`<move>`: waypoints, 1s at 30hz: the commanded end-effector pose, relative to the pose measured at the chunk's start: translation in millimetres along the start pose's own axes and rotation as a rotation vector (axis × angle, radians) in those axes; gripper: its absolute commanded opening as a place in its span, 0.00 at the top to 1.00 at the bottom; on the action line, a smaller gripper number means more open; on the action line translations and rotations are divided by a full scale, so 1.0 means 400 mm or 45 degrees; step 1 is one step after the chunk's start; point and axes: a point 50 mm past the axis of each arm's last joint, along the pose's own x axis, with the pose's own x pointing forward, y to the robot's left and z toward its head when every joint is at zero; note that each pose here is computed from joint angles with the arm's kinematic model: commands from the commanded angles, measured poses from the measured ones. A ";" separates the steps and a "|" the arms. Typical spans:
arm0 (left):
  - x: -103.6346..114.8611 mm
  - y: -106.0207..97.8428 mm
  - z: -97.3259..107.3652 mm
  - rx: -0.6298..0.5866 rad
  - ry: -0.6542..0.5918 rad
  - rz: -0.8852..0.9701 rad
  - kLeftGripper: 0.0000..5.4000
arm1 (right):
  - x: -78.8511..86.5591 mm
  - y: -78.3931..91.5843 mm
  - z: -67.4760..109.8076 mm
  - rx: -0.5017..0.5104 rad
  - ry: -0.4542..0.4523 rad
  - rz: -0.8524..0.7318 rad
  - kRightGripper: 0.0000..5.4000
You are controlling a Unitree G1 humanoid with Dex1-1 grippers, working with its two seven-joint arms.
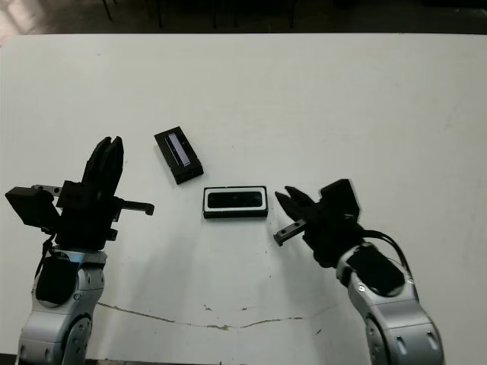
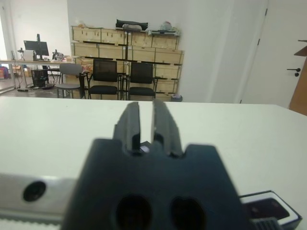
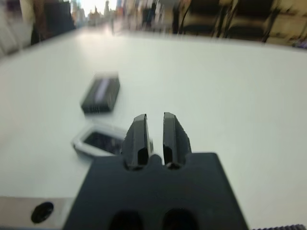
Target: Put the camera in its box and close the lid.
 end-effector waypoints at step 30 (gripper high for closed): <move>0.479 -0.126 0.074 1.434 0.680 -1.267 1.00 | 0.006 -0.053 0.071 0.151 -0.189 -0.176 1.00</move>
